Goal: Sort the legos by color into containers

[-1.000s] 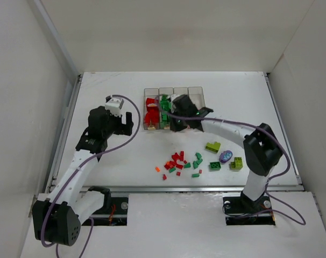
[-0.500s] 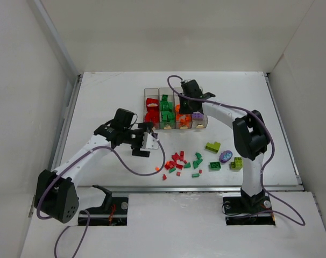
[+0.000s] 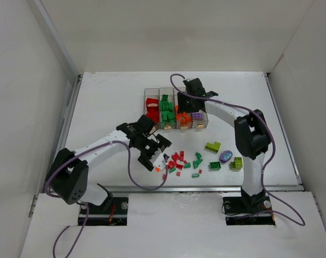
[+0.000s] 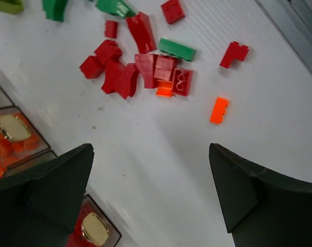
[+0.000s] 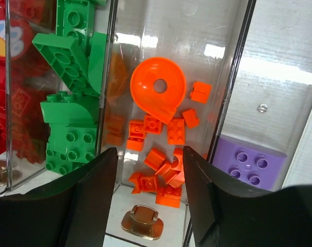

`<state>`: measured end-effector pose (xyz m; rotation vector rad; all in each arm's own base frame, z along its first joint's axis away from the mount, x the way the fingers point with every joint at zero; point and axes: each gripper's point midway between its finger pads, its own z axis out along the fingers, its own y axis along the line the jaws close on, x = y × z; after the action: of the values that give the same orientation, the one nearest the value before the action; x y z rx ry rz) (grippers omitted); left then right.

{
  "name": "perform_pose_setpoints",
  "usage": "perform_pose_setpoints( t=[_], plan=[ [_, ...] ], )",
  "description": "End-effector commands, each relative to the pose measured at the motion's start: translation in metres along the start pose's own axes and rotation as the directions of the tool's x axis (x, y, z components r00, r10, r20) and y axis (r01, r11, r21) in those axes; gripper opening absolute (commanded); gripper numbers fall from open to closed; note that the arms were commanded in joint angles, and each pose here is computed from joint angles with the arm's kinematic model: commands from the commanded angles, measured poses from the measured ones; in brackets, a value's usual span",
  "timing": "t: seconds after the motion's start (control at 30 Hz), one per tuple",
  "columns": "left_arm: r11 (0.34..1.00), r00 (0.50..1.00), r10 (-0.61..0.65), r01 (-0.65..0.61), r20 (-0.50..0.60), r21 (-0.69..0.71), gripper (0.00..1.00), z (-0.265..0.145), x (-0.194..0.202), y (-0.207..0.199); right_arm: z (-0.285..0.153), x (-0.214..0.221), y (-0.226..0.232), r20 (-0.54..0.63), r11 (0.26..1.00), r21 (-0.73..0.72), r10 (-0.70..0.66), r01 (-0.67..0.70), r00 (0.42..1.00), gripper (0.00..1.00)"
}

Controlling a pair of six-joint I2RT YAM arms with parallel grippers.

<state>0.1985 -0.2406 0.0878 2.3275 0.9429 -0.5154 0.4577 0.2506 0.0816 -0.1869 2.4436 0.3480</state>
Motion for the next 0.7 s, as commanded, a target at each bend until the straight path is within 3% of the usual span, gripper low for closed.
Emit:
perform_pose_setpoints(
  t=[0.0,0.13,0.27,0.33,0.4,0.67],
  plan=[
    [0.986,0.993,0.117,-0.114,-0.019,0.120,0.91,0.007,0.000,-0.021,-0.030,-0.032,0.016,0.096,0.998,-0.056,-0.020,0.025,0.995,0.59],
    [0.953,0.983,0.171,-0.147,-0.069,0.263,0.77,0.020,0.009,-0.043,-0.056,-0.044,0.021,0.144,0.996,-0.078,-0.037,0.049,0.989,0.59],
    [0.912,0.986,0.153,-0.115,-0.064,0.394,0.67,0.028,0.005,-0.054,-0.076,-0.048,0.021,0.174,0.995,-0.085,-0.044,0.060,0.984,0.59],
    [0.858,0.991,0.117,-0.069,-0.062,0.508,0.61,0.033,0.007,-0.072,-0.086,-0.046,0.020,0.183,0.994,-0.086,-0.053,0.069,0.982,0.59],
    [0.820,0.994,0.089,-0.038,-0.061,0.570,0.47,0.038,0.007,-0.073,-0.091,-0.047,0.018,0.197,0.994,-0.080,-0.052,0.069,0.979,0.59],
    [0.842,0.998,0.035,0.003,-0.061,0.540,0.38,0.045,0.004,-0.074,-0.106,-0.034,0.009,0.200,0.995,-0.054,-0.070,0.082,0.977,0.59]
  ],
)
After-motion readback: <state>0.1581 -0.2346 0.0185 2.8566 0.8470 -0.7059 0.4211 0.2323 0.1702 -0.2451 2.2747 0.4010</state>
